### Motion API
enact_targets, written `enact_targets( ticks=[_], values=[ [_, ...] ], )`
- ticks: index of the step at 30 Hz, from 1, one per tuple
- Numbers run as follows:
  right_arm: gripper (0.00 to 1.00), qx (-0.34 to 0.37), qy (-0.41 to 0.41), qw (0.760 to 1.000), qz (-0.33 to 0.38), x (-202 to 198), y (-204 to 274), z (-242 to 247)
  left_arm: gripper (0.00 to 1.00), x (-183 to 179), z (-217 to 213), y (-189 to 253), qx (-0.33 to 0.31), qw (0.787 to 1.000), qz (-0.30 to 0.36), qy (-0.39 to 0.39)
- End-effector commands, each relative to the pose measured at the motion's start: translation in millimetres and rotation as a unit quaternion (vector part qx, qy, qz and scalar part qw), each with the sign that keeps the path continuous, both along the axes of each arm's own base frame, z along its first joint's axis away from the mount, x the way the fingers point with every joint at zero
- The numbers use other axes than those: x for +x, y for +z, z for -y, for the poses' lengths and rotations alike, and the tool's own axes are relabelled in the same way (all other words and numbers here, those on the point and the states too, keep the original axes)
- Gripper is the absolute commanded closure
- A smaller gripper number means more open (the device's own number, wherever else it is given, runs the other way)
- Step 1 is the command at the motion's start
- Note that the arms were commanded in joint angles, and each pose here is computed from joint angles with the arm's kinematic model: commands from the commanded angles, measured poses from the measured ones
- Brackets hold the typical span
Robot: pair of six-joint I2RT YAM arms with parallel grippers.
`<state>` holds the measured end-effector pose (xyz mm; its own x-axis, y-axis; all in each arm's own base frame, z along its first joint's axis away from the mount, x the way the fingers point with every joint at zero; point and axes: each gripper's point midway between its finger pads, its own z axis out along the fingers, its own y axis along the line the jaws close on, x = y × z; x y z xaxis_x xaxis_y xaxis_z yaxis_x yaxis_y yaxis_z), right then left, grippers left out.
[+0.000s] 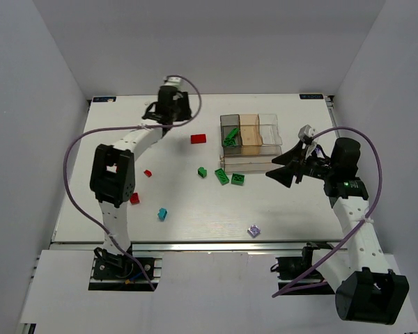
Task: Sort the legos into containers by color
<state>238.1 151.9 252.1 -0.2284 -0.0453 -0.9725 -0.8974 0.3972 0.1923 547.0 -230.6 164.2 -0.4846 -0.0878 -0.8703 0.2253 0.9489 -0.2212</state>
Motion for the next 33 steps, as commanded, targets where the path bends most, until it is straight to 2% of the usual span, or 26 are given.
enact_targets(
  ticks=[1,4,8,12,13,21,26,29,30,33],
  values=[
    [0.3,-0.006,0.034,0.999,0.024,-8,2,-2,0.34,7,-76,-16,0.051,0.996,-0.027,0.072],
    [0.16,-0.012,0.033,0.999,0.029,-8,0,-1,0.2,20,-101,-38,0.104,0.99,-0.043,0.09],
    [0.14,-0.025,0.026,0.999,0.035,-7,-1,1,0.14,37,-112,-58,0.156,0.981,-0.05,0.101],
    [0.14,-0.028,0.02,0.999,0.026,-3,-6,3,0.13,52,-117,-77,0.192,0.974,-0.057,0.101],
    [0.11,-0.029,0.02,0.999,0.026,-2,-6,3,0.13,59,-117,-86,0.201,0.972,-0.06,0.104],
    [0.11,-0.039,0.017,0.999,0.022,1,-11,6,0.14,70,-125,-113,0.241,0.962,-0.072,0.104],
    [0.11,-0.039,0.015,0.999,0.019,2,-13,7,0.16,76,-129,-109,0.239,0.963,-0.062,0.11],
    [0.11,-0.037,0.013,0.999,0.016,3,-13,8,0.12,83,-129,-102,0.229,0.967,-0.049,0.105],
    [0.11,-0.036,0.012,0.999,0.016,3,-12,8,0.11,89,-123,-94,0.223,0.97,-0.038,0.093],
    [0.11,-0.034,0.006,0.999,0.015,5,-13,11,0.11,96,-124,-106,0.219,0.972,-0.055,0.067]
  ],
)
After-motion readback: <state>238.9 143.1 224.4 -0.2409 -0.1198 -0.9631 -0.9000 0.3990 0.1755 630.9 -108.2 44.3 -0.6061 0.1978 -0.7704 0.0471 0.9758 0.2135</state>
